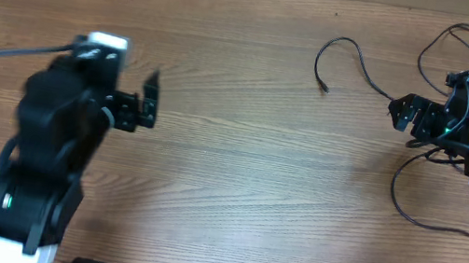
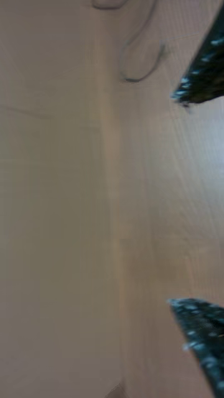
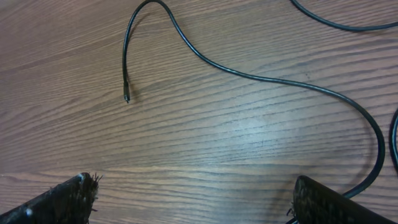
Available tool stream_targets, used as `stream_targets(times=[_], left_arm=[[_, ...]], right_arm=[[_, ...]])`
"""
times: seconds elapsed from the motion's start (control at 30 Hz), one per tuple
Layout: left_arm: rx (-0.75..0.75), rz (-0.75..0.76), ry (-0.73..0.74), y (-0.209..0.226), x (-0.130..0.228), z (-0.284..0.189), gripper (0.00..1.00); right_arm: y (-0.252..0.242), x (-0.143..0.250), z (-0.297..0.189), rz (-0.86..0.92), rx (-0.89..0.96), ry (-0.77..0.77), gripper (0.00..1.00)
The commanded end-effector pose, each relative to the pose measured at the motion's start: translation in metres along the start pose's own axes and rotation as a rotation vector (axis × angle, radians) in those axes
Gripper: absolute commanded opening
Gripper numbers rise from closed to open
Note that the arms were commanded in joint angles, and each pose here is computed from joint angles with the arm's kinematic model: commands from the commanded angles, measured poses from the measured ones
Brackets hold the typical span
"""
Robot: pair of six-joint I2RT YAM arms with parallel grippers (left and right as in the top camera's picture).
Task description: Untangle cables
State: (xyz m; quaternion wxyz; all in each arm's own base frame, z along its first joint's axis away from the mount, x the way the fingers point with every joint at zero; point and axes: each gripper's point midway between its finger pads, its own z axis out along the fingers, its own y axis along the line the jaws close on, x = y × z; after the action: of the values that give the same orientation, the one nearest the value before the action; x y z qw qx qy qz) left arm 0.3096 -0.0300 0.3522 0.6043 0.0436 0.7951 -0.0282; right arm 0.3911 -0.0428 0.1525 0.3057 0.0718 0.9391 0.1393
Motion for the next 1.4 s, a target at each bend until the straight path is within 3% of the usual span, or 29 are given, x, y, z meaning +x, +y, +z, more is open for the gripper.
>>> stream_targets(times=[0.0,0.23,0.4,0.67,0.87,1.03,1.23,1.37], left_arm=[[0.092,0.013,-0.117,-0.006,0.013,-0.013,1.0],[0.074,0.053,-0.398,-0.006,0.053,-0.035,1.0],[0.085,0.01,-0.473,-0.008,0.098,-0.041,1.0],[0.019,-0.052,-0.47,0.009,0.142,-0.034,1.0],[-0.041,-0.075,-0.373,0.02,0.165,-0.024,0.99],[-0.09,-0.106,-0.197,0.027,0.207,-0.012,1.0],[-0.113,0.026,-0.194,0.029,0.207,-0.012,1.0],[-0.114,0.028,-0.194,0.029,0.206,-0.012,1.0]], right_arm=[[-0.003,-0.001,-0.001,-0.002,0.008,-0.006,1.0],[-0.003,-0.001,-0.001,-0.002,0.008,-0.006,1.0],[-0.002,-0.001,-0.001,-0.002,0.007,-0.006,1.0],[-0.003,-0.001,-0.001,-0.002,0.008,-0.006,1.0],[-0.003,-0.001,-0.001,-0.002,0.008,-0.006,1.0],[-0.003,-0.001,-0.001,-0.002,0.008,-0.006,1.0],[-0.003,-0.001,-0.001,-0.002,0.008,-0.006,1.0],[-0.003,-0.001,-0.001,-0.002,0.008,-0.006,1.0]])
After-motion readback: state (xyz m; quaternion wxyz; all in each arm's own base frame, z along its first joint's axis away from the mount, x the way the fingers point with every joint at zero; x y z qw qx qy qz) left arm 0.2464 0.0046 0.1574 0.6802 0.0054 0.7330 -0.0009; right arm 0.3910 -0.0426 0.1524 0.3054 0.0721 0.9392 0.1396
